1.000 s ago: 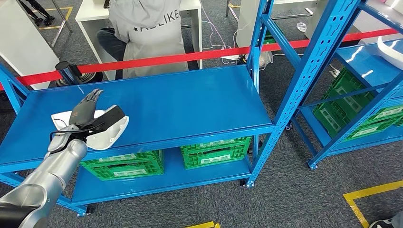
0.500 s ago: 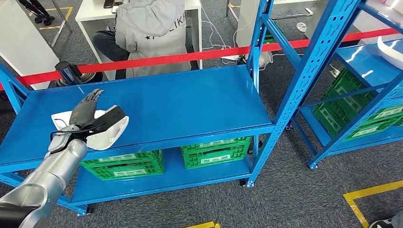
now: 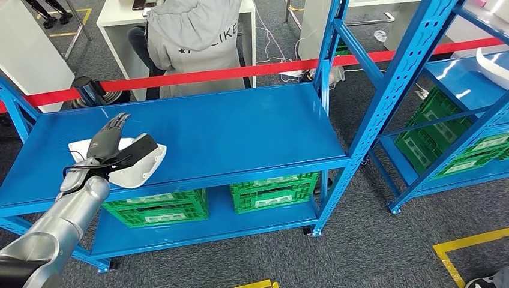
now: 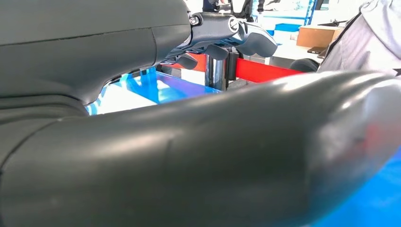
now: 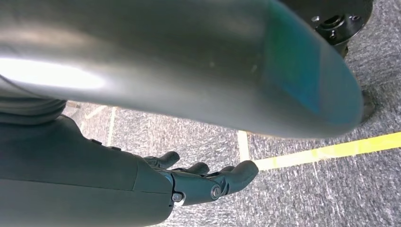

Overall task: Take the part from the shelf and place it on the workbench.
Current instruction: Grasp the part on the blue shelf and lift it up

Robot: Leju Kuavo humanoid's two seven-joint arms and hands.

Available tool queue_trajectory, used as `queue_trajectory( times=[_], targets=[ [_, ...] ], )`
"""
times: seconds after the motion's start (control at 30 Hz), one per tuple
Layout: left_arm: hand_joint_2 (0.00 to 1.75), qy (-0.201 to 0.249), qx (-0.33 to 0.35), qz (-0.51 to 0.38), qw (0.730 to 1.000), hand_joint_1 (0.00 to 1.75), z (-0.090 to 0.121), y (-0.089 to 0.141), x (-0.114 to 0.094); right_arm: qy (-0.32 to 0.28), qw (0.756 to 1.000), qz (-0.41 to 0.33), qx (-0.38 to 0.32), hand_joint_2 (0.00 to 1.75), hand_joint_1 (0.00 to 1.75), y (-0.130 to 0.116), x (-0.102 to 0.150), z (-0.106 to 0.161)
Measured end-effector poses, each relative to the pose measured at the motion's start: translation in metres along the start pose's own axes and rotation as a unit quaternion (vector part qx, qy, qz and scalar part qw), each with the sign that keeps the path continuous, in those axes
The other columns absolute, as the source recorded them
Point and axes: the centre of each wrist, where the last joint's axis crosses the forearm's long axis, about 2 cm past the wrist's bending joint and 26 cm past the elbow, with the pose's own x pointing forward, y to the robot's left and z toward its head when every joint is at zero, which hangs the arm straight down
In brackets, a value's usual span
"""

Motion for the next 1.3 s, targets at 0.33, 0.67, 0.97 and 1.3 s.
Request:
queue_trajectory(
  times=[0.33, 0.67, 0.97, 1.3],
  targets=[
    [0.00, -0.002, -0.002, 0.001, 1.000, 0.00, 0.000, -0.003, 0.002, 0.000, 1.000, 0.000, -0.001, 0.00, 0.00, 0.000, 0.000, 0.000],
    [0.00, -0.001, -0.001, 0.000, 1.000, 0.00, 0.001, -0.002, 0.000, 0.000, 1.000, -0.001, -0.001, 0.00, 0.00, 0.000, 0.000, 0.000],
    [0.00, 0.008, 0.003, -0.003, 1.000, 0.00, 0.000, 0.002, -0.003, -0.001, 1.000, -0.001, 0.001, 0.00, 0.00, 0.001, 0.001, 0.000],
    [0.00, 0.073, -0.012, -0.005, 0.997, 0.00, 0.004, 0.011, -0.020, -0.001, 1.000, 0.000, 0.001, 0.00, 0.00, -0.002, 0.001, 0.000]
  ],
)
